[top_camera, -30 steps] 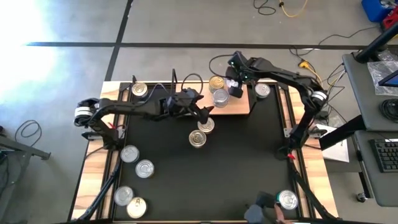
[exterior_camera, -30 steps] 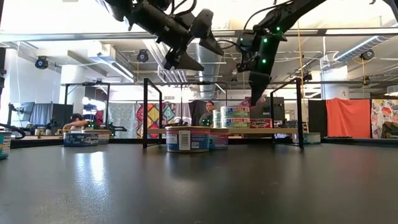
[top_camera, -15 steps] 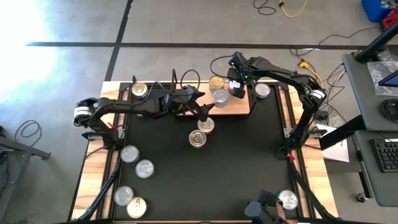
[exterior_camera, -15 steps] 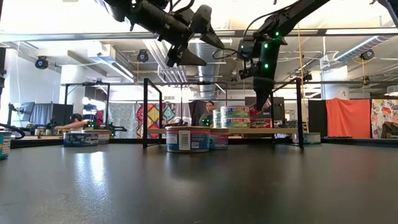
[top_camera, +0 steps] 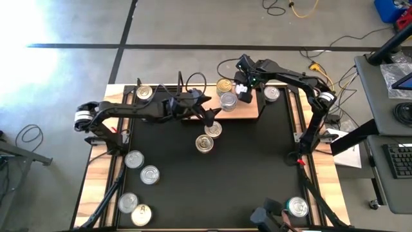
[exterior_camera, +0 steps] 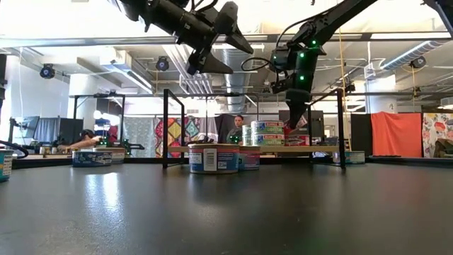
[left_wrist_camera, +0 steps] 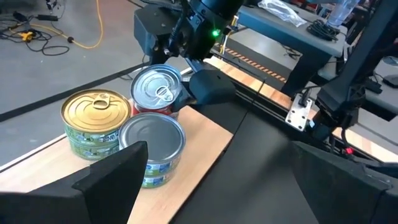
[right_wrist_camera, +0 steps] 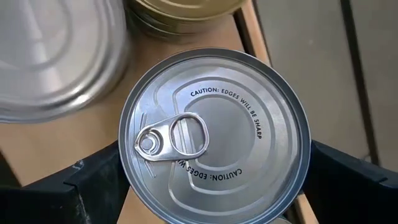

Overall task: Stack canned seafood by type on shelf
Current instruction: Stack the red tuna can on top of the other red tuna can on the shelf

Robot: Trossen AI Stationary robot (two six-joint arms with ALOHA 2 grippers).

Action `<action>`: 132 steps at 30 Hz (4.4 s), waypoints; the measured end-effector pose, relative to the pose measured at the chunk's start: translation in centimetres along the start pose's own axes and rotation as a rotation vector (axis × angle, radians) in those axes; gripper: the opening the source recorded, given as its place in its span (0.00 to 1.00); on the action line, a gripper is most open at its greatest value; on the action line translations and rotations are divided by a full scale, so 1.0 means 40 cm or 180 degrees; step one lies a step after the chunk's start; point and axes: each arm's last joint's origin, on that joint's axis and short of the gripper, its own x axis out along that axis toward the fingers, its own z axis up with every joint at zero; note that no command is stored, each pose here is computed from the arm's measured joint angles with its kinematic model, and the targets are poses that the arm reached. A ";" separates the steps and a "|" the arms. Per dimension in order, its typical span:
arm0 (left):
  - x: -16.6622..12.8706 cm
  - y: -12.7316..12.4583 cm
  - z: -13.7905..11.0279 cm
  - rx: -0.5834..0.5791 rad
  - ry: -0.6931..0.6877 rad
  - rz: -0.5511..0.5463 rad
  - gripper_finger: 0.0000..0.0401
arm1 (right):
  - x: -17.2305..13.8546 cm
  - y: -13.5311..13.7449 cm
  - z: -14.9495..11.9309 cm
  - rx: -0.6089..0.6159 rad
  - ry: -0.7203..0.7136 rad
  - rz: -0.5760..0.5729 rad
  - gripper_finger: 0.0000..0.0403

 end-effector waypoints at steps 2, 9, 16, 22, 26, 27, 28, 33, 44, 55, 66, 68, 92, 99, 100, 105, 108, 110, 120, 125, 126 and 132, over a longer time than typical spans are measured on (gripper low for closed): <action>-0.009 -0.004 0.002 0.0010 0.0019 -0.0010 0.93 | 0.001 0.001 0.000 0.0016 -0.0001 0.0014 0.95; -0.041 -0.007 0.025 0.0074 -0.0054 -0.0010 0.93 | 0.003 0.005 0.000 0.0101 -0.0055 0.0146 0.95; -0.045 -0.005 0.030 0.0119 -0.0076 -0.0006 0.93 | 0.007 0.006 -0.001 0.0055 -0.0065 0.0161 0.95; -0.022 -0.020 0.038 0.0301 -0.0379 -0.0228 0.93 | 0.008 0.007 -0.002 0.0035 -0.0069 0.0176 0.95; 0.029 -0.006 0.038 0.0454 -0.0665 -0.0362 0.93 | 0.008 0.008 -0.001 -0.0055 -0.0097 0.0217 0.95; 0.048 0.007 0.028 0.0502 -0.0641 -0.0303 0.93 | 0.008 0.008 -0.001 -0.0056 -0.0103 0.0217 0.95; 0.068 0.024 0.016 0.0554 -0.0585 -0.0227 0.93 | 0.009 0.008 0.000 -0.0053 -0.0106 0.0221 0.95; 0.134 0.074 0.007 0.0673 -0.0416 0.0027 0.91 | 0.009 0.008 0.000 -0.0008 -0.0105 0.0225 0.95; 0.286 0.080 0.031 0.0825 0.0186 0.0236 0.65 | 0.009 0.008 0.000 -0.0145 -0.0108 0.0210 0.95; 0.297 0.077 -0.013 0.0648 -0.0339 -0.0310 0.02 | 0.009 0.007 0.000 -0.0142 -0.0106 0.0209 0.95; 0.362 0.142 -0.020 0.0615 -0.0326 -0.0420 0.00 | 0.010 0.005 0.006 -0.0262 -0.0191 0.0187 0.95; 0.373 0.147 -0.027 0.0809 -0.0116 -0.0543 0.00 | 0.010 0.005 0.006 -0.0289 -0.0193 0.0189 0.95; 0.452 0.197 0.060 0.1173 0.0514 -0.0529 0.00 | 0.011 0.009 0.007 -0.0186 -0.0268 0.0358 0.95; 0.520 0.195 0.058 0.0977 0.0993 -0.0457 0.00 | 0.012 0.010 0.003 -0.0200 -0.0259 0.0428 0.95; 0.525 0.188 0.059 0.0945 0.1049 -0.0456 0.00 | 0.012 0.011 0.001 -0.0225 -0.0236 0.0437 0.95; 0.548 0.170 0.060 0.0956 0.1169 -0.0353 0.00 | 0.013 0.006 -0.009 -0.0303 -0.0149 0.0440 0.95; 0.551 0.169 0.056 0.0970 0.1207 -0.0276 0.00 | 0.014 0.000 -0.013 -0.0280 -0.0135 0.0429 0.95; 0.549 0.171 0.051 0.0962 0.1268 -0.0251 0.00 | 0.017 -0.003 -0.014 -0.0256 -0.0158 0.0418 0.95; 0.537 0.165 0.066 0.1018 0.1234 -0.0258 0.00 | 0.032 -0.001 -0.015 -0.0167 -0.0305 0.0541 0.95; 0.537 0.164 0.068 0.1025 0.1206 -0.0272 0.00 | 0.048 -0.006 -0.024 -0.0068 -0.0461 0.0698 0.95; 0.537 0.164 0.067 0.1022 0.1201 -0.0284 0.00 | 0.050 -0.006 -0.026 -0.0050 -0.0489 0.0743 0.95; 0.537 0.160 0.059 0.1011 0.1209 -0.0331 0.00 | 0.058 -0.005 -0.030 -0.0122 -0.0566 0.0794 0.95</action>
